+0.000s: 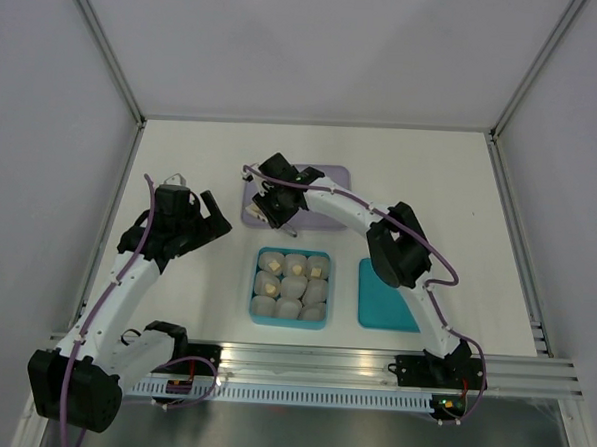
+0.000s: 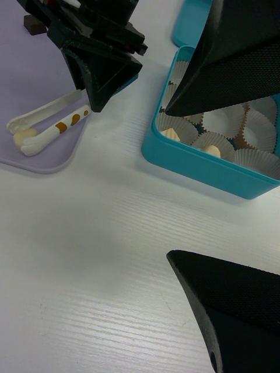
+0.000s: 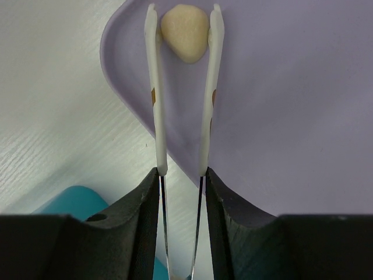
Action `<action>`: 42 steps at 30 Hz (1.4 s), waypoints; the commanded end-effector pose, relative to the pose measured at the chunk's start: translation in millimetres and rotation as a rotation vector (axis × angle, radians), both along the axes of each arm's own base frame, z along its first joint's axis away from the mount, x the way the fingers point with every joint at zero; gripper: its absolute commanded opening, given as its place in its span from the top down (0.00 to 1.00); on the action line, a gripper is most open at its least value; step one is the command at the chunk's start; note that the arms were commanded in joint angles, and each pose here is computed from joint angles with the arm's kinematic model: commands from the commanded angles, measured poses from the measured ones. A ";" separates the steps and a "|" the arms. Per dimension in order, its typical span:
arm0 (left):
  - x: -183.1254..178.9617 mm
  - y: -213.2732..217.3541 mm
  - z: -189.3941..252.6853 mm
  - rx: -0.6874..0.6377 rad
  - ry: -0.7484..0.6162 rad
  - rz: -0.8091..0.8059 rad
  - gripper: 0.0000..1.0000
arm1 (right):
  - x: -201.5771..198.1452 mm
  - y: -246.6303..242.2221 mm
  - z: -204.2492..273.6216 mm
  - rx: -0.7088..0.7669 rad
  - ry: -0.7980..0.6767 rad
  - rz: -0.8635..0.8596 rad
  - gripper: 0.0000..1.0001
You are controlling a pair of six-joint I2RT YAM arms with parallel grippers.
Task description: Pack the chocolate
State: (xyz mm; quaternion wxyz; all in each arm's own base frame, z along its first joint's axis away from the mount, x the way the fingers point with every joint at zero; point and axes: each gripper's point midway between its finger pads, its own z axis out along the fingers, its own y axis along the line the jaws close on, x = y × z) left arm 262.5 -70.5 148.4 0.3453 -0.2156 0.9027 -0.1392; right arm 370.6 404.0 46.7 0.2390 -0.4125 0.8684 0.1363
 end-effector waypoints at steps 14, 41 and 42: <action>2.6 -4.4 15.4 -0.031 -0.043 -0.001 0.00 | -28.5 -17.2 139.9 0.260 -0.191 0.039 0.88; -16.6 -3.3 0.9 -0.072 -0.090 0.017 0.00 | -203.5 -73.8 139.0 0.397 -0.120 0.183 0.87; -16.6 -3.1 0.4 -0.068 -0.088 0.014 0.00 | -206.8 -72.7 137.2 0.395 -0.114 0.192 0.87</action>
